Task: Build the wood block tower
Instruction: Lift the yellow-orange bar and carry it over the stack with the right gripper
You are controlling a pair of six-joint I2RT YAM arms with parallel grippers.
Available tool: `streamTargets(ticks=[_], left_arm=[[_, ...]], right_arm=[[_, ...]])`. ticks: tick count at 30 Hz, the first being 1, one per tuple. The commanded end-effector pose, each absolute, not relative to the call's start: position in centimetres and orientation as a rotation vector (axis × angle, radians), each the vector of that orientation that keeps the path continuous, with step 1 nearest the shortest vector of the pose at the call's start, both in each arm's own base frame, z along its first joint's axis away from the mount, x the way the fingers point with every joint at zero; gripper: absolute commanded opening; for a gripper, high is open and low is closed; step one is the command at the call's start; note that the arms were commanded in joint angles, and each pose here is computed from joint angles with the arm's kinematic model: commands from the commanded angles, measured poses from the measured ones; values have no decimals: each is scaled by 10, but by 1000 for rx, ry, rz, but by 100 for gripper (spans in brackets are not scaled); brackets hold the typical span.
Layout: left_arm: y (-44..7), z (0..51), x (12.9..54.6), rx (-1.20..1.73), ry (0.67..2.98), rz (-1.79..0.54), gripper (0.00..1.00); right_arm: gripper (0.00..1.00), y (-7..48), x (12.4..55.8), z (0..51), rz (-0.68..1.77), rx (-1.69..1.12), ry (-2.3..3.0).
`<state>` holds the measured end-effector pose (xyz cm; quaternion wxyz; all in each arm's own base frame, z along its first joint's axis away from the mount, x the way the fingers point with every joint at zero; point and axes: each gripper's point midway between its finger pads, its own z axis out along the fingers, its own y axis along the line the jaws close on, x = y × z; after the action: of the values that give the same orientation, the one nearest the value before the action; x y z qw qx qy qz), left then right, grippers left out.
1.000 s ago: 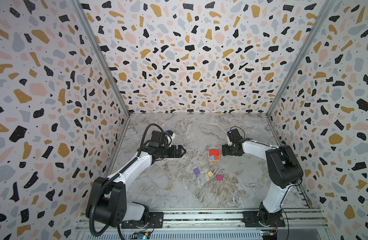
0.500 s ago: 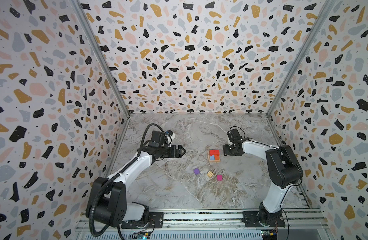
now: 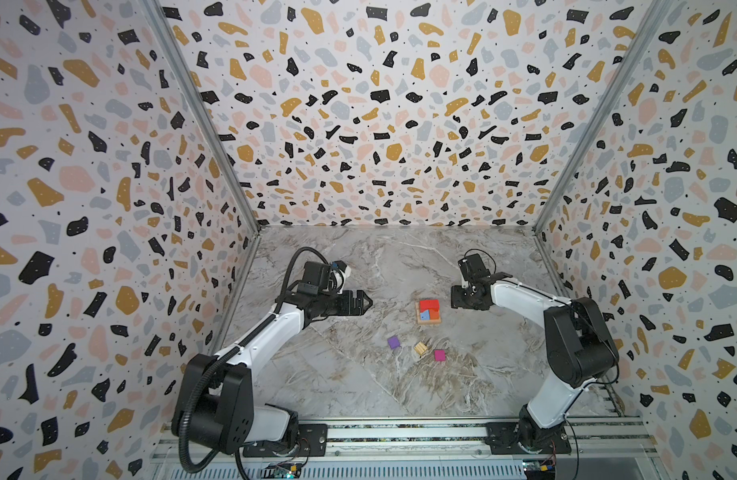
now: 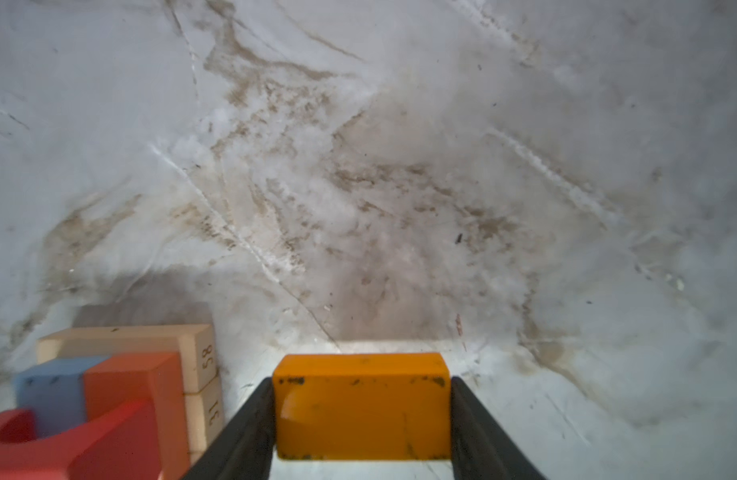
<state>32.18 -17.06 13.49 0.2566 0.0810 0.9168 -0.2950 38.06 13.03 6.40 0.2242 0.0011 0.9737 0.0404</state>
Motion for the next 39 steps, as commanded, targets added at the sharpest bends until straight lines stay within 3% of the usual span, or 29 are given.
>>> streamTargets(ticks=[1, 20, 39], left_arm=[[-170, 144, 325, 241, 2452, -792, 100], [-173, 156, 322, 252, 2415, -822, 100], [-174, 155, 321, 254, 2418, -841, 100]], right_arm=[[55, 134, 378, 95, 129, 31, 2655], [56, 176, 358, 154, 216, 43, 2627], [56, 224, 346, 142, 183, -21, 2666]])
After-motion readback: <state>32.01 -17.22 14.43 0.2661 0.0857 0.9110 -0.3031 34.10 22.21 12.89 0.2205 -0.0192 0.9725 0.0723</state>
